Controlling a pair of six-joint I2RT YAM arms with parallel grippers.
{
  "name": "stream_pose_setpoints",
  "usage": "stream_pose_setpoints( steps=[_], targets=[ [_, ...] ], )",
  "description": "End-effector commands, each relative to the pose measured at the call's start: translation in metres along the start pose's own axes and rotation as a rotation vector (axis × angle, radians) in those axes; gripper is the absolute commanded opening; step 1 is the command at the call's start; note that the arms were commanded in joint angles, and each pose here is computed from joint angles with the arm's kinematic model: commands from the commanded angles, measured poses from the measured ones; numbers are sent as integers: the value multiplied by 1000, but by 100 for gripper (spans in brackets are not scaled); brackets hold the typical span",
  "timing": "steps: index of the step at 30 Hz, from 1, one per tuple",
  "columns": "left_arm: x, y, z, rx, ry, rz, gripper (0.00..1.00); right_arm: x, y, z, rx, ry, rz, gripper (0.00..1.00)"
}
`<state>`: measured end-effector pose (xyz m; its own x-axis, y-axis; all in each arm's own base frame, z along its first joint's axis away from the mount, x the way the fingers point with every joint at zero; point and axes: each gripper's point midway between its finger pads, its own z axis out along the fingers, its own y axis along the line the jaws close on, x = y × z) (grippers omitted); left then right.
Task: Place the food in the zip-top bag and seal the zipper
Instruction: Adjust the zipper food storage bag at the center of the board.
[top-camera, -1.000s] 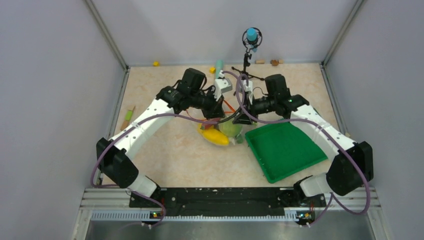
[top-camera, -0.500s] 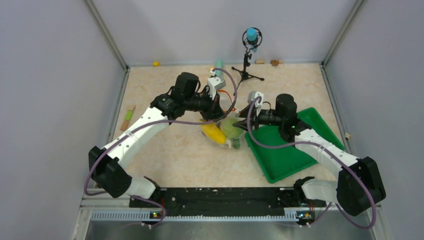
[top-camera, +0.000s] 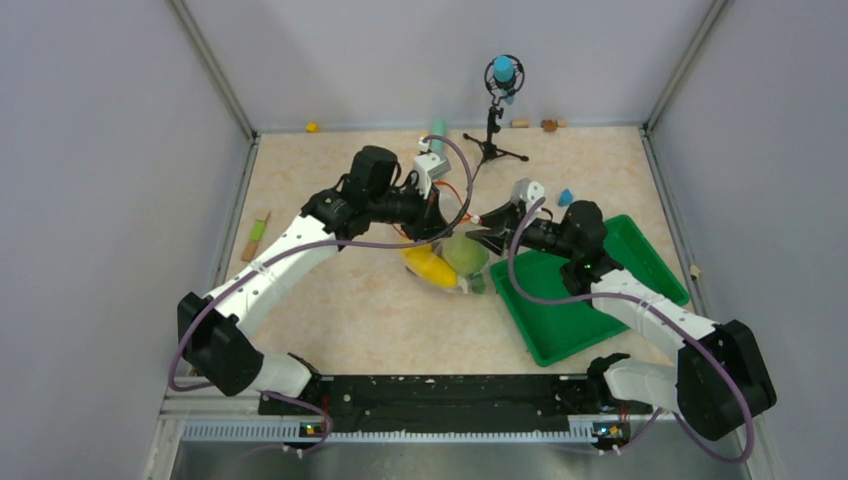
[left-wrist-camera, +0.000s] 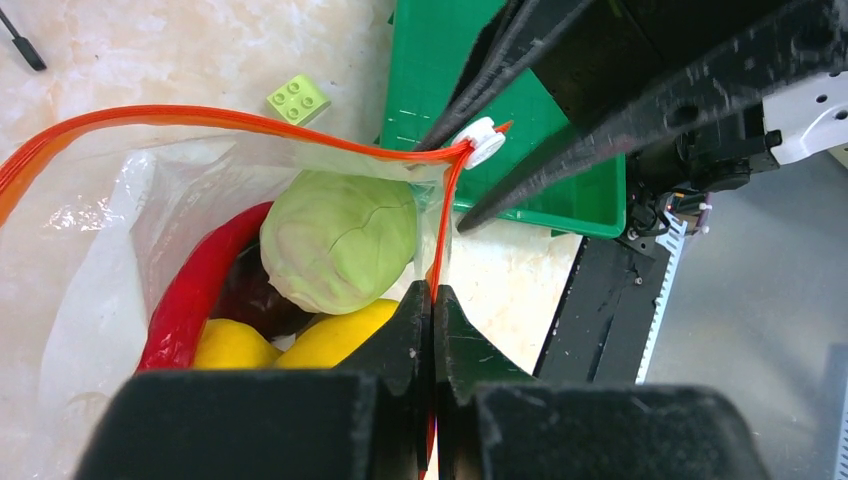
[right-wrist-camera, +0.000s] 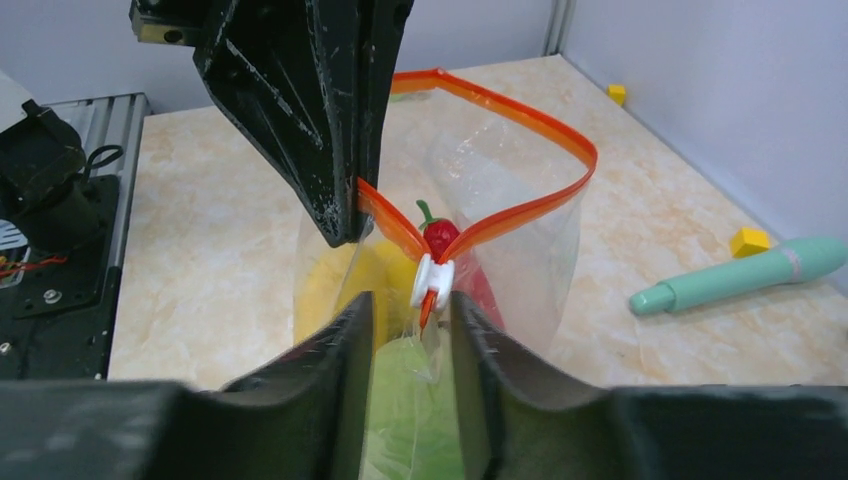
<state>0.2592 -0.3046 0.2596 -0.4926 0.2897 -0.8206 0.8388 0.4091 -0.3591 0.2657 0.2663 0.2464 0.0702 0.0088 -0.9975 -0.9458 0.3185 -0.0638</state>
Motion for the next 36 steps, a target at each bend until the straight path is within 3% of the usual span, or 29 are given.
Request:
stream_pose_setpoints(
  steps=[1, 3, 5, 13, 19, 26, 36],
  targets=[
    [-23, -12, -11, 21, -90, 52, 0, -25, -5, 0, 19, -91, -17, 26],
    [-23, -12, -12, 22, -93, 58, 0, -23, -5, 0, -2, -89, 14, 9],
    [-24, -11, -13, 16, -99, 64, 0, -21, -3, 0, -25, -86, 37, 0],
    [-32, -10, -13, 7, -124, 80, 0, -20, 1, -6, -55, -72, 3, 0],
    [-36, -9, -12, 3, -134, 64, 0, -6, 0, -8, -47, -39, 5, 26],
    [-32, -12, -7, 31, -116, 38, 0, 7, -1, -10, -21, -28, 2, 28],
    [-27, -14, -6, 47, -97, 11, 0, -10, -1, -5, -37, -142, -11, 31]
  ],
)
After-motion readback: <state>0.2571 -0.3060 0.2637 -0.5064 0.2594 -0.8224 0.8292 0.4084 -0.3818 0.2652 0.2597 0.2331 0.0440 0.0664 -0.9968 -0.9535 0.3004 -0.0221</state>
